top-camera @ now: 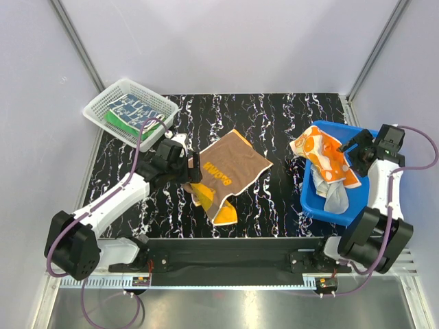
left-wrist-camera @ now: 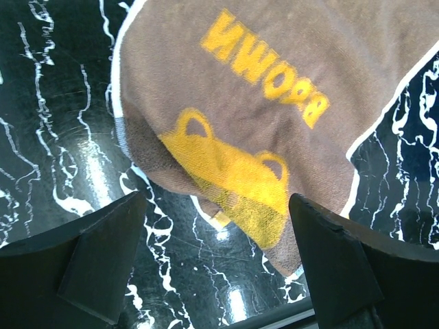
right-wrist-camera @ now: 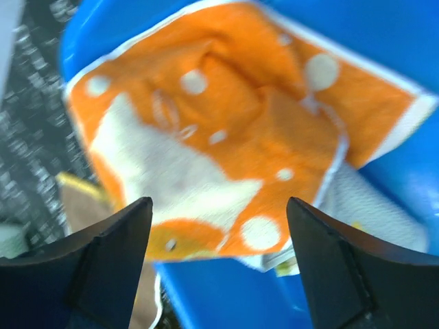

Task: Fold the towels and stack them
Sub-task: Flatten out the crumpled towel

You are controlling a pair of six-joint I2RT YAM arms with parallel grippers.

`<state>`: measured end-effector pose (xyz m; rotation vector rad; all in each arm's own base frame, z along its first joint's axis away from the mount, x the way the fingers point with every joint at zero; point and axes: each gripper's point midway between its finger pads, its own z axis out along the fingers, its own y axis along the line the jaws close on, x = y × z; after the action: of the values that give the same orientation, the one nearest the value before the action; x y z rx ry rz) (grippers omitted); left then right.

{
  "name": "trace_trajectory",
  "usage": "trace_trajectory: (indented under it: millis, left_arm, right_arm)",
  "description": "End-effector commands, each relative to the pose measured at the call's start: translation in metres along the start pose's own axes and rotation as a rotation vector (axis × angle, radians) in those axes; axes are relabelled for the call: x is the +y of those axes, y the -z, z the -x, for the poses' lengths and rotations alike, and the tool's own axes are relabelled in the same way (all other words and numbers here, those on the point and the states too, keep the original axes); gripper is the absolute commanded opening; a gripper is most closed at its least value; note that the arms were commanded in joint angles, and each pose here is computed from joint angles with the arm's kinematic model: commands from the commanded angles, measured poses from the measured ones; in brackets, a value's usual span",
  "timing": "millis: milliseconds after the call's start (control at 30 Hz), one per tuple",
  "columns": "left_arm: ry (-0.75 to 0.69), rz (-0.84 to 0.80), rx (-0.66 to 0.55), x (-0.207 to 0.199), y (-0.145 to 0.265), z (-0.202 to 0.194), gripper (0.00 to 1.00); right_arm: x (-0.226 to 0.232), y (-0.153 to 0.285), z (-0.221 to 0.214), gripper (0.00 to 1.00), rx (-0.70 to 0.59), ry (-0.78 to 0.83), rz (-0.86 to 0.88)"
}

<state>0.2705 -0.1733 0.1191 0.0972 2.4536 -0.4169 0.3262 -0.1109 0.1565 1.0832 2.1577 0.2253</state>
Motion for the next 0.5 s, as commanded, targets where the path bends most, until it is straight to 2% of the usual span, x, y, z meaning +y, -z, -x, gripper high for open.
trace_trajectory:
  millis: [0, 67, 100, 167, 333, 367, 467]
  left_arm:
    - [-0.006, -0.079, -0.067, -0.02, 0.003, 0.026, 0.92]
    - [-0.006, -0.075, -0.062, -0.02, 0.003, 0.027, 0.92]
    - [-0.006, -0.077, -0.064, -0.021, 0.004, 0.028, 0.92]
    - [-0.002, -0.086, -0.074, -0.022, 0.006, 0.03, 0.92]
    - [-0.006, -0.075, -0.082, -0.018, 0.008, 0.026, 0.92]
    - [-0.008, -0.069, -0.077, -0.017, 0.007, 0.025, 0.92]
    - [-0.008, -0.053, -0.072, -0.014, 0.005, 0.025, 0.92]
  right_arm:
    - [0.031, 0.019, -0.037, 0.87, 0.127, -0.094, 0.191]
    - [0.035, 0.015, -0.046, 0.92, 0.133, -0.158, 0.221]
    - [0.035, 0.011, -0.058, 0.92, 0.151, -0.199, 0.23]
    - [0.031, 0.004, -0.055, 0.93, 0.113, -0.226, 0.211]
    - [0.022, -0.029, -0.065, 0.92, 0.152, -0.279, 0.18]
    - [0.019, -0.035, -0.066, 0.91, 0.151, -0.285, 0.17]
    - [0.001, -0.058, -0.067, 0.74, 0.14, -0.282, 0.083]
